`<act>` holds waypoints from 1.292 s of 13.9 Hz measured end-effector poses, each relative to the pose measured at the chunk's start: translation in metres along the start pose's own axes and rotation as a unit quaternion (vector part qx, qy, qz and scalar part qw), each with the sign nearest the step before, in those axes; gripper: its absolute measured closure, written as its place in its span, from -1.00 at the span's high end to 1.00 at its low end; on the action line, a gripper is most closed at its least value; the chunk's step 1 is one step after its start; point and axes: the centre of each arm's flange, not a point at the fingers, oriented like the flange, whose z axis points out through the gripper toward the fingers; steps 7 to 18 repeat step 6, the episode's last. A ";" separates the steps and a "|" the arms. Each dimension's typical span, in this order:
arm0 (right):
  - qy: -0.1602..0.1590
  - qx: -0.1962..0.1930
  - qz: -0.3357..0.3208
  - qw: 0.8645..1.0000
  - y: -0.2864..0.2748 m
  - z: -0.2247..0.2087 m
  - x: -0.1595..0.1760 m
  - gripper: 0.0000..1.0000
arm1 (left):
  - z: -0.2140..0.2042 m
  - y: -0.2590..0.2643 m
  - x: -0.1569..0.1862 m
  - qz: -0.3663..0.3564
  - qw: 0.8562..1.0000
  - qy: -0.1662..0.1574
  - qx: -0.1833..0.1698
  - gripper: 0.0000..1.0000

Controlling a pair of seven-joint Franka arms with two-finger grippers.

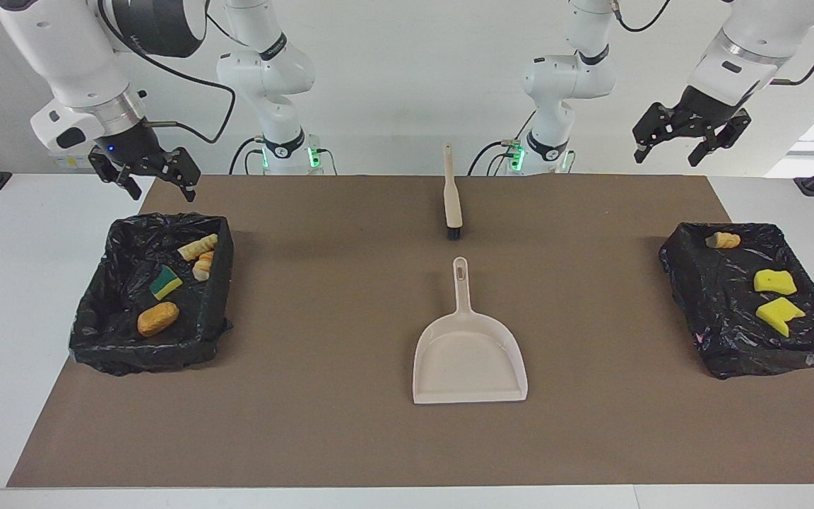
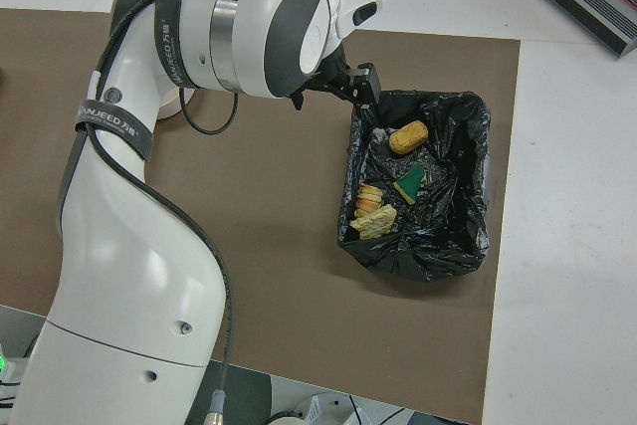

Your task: Sweep and dump trash in bin

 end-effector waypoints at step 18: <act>0.000 0.000 0.000 1.000 0.000 0.000 0.000 1.00 | -0.005 -0.002 0.003 0.003 1.000 0.006 -0.001 1.00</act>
